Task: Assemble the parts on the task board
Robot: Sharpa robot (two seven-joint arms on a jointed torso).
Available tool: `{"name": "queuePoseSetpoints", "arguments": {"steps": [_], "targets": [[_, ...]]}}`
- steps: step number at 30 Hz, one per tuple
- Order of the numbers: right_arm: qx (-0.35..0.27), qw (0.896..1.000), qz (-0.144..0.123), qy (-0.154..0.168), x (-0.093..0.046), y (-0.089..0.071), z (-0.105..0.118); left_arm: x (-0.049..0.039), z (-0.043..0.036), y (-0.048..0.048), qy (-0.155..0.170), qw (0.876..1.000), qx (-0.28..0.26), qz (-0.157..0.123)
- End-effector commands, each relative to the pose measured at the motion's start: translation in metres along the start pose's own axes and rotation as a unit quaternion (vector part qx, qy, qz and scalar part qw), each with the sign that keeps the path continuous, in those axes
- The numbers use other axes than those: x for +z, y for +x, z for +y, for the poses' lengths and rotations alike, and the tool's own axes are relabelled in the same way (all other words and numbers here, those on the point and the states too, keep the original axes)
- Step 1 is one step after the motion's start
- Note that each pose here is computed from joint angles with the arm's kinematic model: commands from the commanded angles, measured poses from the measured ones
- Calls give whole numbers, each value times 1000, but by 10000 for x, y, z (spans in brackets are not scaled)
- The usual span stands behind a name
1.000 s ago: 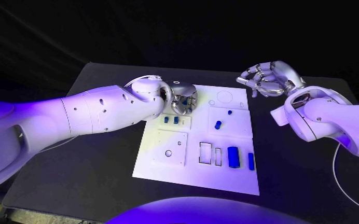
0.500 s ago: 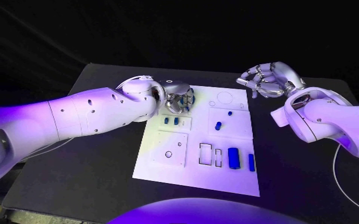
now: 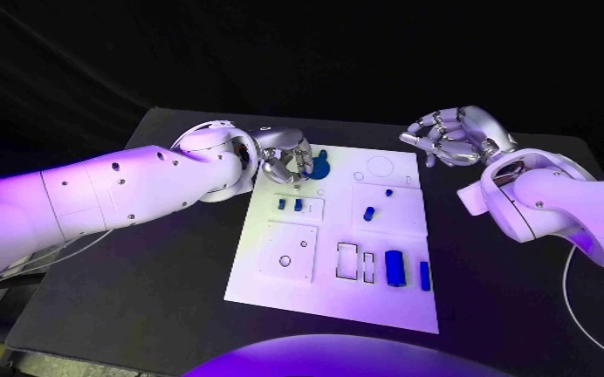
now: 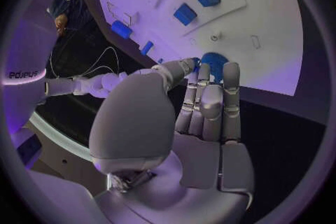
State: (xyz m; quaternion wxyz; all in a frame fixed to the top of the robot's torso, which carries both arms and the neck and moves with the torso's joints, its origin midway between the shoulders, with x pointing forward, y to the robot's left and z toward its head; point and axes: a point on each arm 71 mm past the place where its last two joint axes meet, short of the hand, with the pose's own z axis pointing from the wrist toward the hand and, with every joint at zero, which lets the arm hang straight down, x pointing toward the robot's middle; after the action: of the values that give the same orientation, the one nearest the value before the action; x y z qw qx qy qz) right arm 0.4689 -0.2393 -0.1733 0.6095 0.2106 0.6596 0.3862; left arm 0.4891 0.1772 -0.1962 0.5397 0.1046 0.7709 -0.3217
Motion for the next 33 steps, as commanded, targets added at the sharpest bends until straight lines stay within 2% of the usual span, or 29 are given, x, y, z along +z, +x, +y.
{"name": "queuePoseSetpoints", "arguments": {"steps": [1,7,14,19,24,33], "targets": [[-3,1000,4,-7,0,8,9,-29,40,5,-7,1000,-15,11],[-3,1000,4,-7,-1,11,7,-62,151,25,-20,1000,0,20],[-3,1000,4,-7,-3,14,4,-76,210,49,-27,999,5,33],[-2,1000,5,-8,-3,19,6,-64,233,69,-30,999,5,37],[-2,1000,5,-8,-5,22,9,-53,245,133,-31,999,-2,42],[-2,1000,5,-8,-8,20,8,-33,230,184,-29,998,-7,47]]}}
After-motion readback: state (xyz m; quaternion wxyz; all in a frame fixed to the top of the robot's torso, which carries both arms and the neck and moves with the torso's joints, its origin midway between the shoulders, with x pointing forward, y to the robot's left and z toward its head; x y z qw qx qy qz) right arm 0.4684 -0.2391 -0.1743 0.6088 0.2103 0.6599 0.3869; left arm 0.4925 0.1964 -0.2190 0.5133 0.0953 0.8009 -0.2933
